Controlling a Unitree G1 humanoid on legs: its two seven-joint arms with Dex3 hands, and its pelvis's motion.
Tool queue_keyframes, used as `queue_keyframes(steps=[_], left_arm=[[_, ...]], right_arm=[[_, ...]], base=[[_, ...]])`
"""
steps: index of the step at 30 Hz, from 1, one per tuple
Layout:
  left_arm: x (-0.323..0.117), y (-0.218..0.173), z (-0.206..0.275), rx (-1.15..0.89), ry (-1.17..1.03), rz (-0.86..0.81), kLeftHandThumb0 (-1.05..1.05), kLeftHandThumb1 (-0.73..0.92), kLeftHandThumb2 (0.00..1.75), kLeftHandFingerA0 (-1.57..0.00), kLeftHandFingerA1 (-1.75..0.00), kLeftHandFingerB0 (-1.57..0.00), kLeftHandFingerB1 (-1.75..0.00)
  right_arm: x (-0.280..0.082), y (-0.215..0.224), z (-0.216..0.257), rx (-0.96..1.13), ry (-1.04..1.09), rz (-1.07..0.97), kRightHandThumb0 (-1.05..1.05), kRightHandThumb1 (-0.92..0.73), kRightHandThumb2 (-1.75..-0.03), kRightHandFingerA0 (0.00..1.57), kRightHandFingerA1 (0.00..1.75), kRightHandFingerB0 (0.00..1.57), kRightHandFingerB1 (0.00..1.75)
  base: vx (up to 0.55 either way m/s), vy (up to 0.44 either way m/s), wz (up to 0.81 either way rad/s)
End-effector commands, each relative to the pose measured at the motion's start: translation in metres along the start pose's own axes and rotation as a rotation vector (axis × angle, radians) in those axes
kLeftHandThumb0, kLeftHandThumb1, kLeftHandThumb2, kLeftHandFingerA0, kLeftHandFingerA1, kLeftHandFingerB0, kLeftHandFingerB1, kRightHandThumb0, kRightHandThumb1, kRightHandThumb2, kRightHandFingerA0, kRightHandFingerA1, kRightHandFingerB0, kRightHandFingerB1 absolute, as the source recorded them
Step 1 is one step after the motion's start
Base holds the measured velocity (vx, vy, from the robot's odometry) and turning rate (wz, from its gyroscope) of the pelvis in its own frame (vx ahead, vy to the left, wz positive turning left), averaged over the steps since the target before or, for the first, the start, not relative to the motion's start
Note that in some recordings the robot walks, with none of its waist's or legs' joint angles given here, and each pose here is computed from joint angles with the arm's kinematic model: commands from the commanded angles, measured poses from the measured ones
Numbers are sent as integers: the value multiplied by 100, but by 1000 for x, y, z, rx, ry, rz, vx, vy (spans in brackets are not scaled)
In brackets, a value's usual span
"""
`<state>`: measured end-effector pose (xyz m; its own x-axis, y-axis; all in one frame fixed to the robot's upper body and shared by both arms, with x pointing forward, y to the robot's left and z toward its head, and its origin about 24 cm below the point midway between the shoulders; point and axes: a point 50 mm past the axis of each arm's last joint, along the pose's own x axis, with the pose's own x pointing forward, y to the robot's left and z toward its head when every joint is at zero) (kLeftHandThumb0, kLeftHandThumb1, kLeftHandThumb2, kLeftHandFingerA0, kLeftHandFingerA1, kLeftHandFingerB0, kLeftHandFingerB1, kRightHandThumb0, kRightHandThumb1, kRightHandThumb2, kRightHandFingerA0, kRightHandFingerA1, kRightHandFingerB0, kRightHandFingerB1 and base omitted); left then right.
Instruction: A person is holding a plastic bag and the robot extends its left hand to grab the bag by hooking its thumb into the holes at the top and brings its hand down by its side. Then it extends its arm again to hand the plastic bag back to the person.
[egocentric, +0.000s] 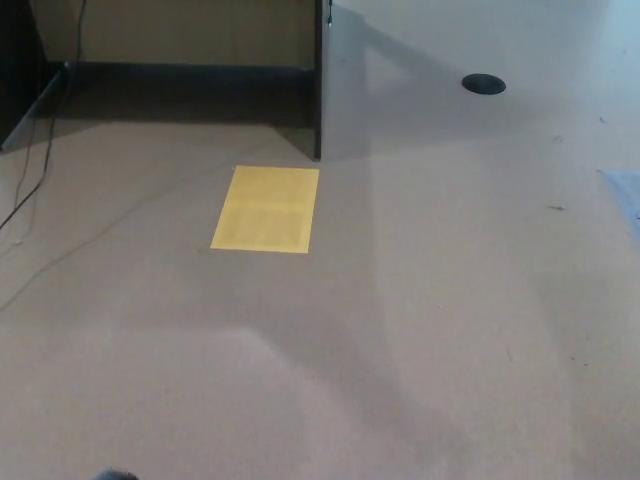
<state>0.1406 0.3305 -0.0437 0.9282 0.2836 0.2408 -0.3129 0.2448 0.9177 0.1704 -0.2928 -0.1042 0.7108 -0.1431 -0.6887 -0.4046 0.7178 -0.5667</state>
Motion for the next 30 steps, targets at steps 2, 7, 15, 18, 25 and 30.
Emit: queue_keyframes(steps=[2,7,15,18,25,30], left_arm=[[12,21,-18,59,72,110,3,64,60,-83,-147,-92,-82],[30,25,-1,-50,-7,195,2,65,64,-93,-153,-93,-96],[78,47,92,-340,-375,368,0,69,85,-87,-164,-79,-134],[94,60,121,-388,-474,404,0,72,80,-86,-165,-75,-136],[152,110,181,-362,-582,586,-9,69,80,-86,-175,-72,-149],[186,140,194,-340,-581,641,-7,72,83,-84,-175,-69,-150]], right_arm=[[-1,0,-2,7,5,-12,-33,-66,-60,67,46,61,41],[2,-3,3,-4,-1,-7,-34,-65,-60,66,46,60,41],[2,-4,1,-7,11,-11,-37,-64,-61,67,46,60,41],[3,-6,3,-1,9,-19,-36,-64,-61,67,46,60,41],[1,-6,2,-3,-3,-13,-30,-67,-60,68,46,63,41],[2,-8,4,-8,-11,-14,-35,-65,-61,67,46,61,41]], base=[[0,0,0],[0,0,0],[0,0,0],[0,0,0],[0,0,0],[0,0,0]])
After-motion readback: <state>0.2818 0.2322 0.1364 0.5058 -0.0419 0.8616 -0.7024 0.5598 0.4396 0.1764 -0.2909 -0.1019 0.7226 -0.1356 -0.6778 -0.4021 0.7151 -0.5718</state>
